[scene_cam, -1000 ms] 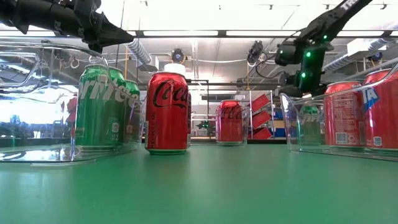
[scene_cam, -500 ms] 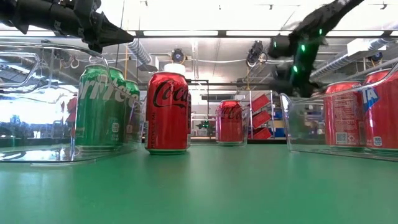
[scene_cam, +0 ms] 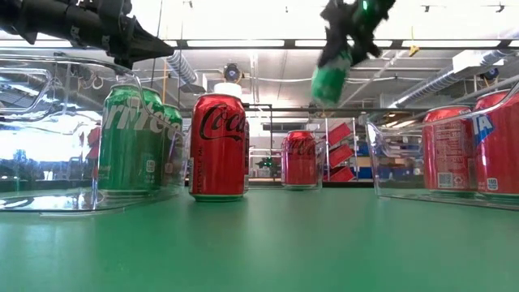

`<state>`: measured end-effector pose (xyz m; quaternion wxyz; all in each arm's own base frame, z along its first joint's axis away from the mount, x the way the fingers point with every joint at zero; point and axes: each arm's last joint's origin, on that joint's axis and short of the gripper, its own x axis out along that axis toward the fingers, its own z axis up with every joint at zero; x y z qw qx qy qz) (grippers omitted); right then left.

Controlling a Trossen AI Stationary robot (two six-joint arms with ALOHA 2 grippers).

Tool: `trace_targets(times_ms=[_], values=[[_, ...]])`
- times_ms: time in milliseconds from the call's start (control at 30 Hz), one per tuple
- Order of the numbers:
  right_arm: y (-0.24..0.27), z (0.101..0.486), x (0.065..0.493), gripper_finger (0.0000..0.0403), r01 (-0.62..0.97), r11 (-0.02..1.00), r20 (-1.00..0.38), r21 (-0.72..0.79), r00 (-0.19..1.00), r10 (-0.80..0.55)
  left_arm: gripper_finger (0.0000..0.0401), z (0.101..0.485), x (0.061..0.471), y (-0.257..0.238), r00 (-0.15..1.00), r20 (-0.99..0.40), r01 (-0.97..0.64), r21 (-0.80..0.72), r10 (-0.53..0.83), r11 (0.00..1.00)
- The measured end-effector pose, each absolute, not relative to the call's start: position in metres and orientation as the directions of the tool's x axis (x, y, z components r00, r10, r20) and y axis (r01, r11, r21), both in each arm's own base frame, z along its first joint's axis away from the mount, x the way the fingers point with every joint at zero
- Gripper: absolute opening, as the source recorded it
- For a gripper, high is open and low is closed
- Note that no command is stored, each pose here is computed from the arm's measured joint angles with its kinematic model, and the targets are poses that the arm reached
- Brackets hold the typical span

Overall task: Sort soda cans
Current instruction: Put the green soda can into the middle left transparent bin

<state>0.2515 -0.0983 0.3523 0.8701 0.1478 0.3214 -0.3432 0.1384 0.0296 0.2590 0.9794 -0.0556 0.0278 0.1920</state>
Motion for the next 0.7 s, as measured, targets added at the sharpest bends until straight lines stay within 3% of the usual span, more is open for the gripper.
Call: trace_targets(times_ms=[433,700], values=[[-0.034,0.383,0.341,0.0292,0.416,0.908,-0.614,0.037,0.726,-0.308,0.0003,0.281,0.126,0.047,0.845,-0.148,-0.528,-0.071,0.514,0.847],[-0.001,0.383,0.398,0.0292,0.205,0.977,-0.616,0.052,0.777,-0.130,0.0001,0.286,0.117,0.046,0.884,-0.094,-0.464,-0.072,0.457,0.883]])
